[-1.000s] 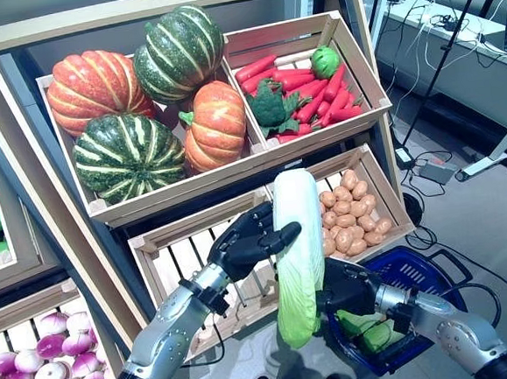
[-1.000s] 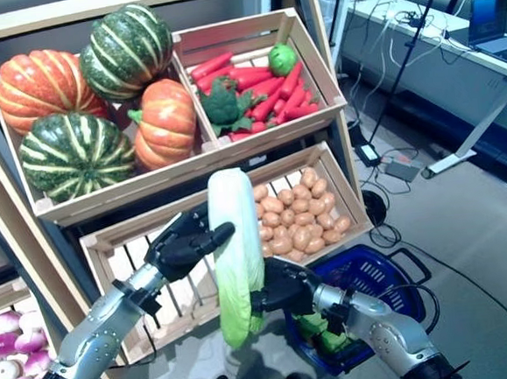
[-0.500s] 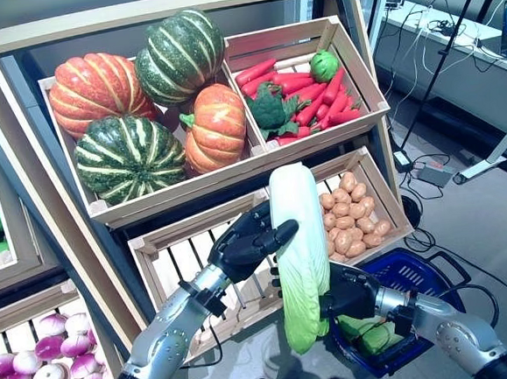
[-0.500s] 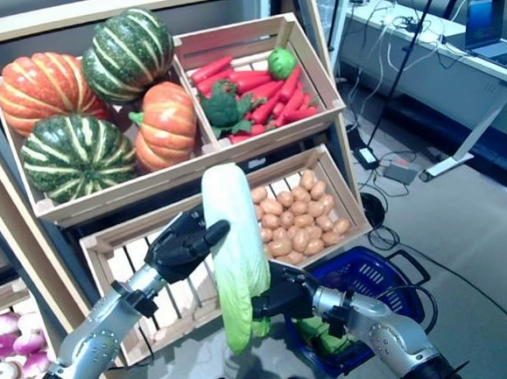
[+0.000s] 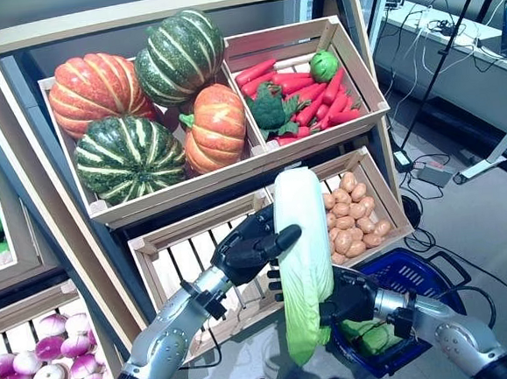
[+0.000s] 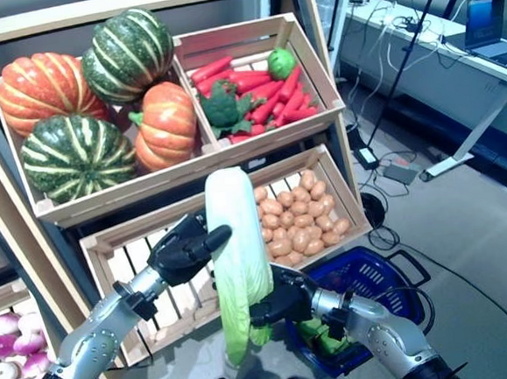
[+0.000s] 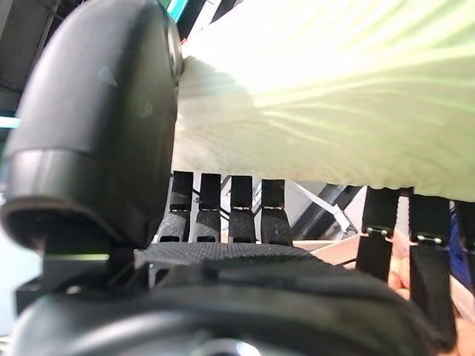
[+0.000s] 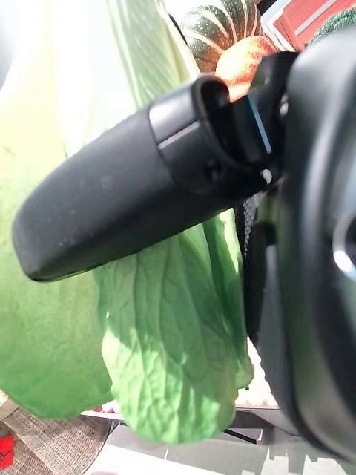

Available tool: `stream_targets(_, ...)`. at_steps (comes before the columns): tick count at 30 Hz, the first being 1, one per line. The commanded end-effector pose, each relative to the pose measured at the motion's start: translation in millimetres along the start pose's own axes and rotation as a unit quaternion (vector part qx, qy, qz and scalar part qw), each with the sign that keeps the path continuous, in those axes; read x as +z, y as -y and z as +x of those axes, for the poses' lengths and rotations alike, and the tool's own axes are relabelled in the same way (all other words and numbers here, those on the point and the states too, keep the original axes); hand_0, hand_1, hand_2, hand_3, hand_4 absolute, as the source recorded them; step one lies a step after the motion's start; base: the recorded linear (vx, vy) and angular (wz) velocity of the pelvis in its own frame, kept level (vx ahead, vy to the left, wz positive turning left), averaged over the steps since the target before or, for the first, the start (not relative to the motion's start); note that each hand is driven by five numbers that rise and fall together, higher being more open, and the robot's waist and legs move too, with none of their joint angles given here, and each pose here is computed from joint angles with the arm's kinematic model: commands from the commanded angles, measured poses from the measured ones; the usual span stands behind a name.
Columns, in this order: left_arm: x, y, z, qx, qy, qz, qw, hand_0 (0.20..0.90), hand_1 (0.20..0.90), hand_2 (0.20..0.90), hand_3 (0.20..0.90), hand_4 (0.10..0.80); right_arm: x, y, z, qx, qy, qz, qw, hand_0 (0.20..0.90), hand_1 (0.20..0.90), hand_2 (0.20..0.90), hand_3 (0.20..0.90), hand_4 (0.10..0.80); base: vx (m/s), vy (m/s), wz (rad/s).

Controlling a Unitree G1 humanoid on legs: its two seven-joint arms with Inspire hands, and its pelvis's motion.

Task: Put vegetables into the basket

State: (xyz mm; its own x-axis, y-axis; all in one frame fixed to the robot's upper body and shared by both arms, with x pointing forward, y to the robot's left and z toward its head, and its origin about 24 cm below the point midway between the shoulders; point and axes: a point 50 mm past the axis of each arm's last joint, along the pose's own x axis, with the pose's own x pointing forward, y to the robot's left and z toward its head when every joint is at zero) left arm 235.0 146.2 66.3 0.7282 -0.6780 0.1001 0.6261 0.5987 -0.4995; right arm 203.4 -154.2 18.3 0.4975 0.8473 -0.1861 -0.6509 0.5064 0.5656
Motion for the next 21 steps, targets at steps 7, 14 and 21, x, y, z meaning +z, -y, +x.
stream_targets(7,24.9,37.8,22.7,-0.155,0.053,0.007,0.986,0.300,0.300,0.300,0.300,0.400,27.8,-21.2,18.0,0.091,0.089,-0.017,0.992,0.300,0.300,0.300,0.300,0.400,0.000,0.000,0.00)
stream_targets(14,22.3,35.4,20.3,-0.153,0.028,0.026,0.987,0.900,0.900,0.900,0.900,0.800,28.4,-21.2,17.7,0.089,0.094,-0.012,0.991,0.300,0.300,0.300,0.300,0.400,0.000,0.000,0.00)
stream_targets(21,22.7,34.8,19.6,-0.142,0.025,0.023,0.989,0.900,0.900,0.900,0.900,0.800,27.5,-21.4,17.1,0.084,0.104,-0.004,0.991,0.300,0.300,0.300,0.300,0.400,0.000,0.000,0.00)
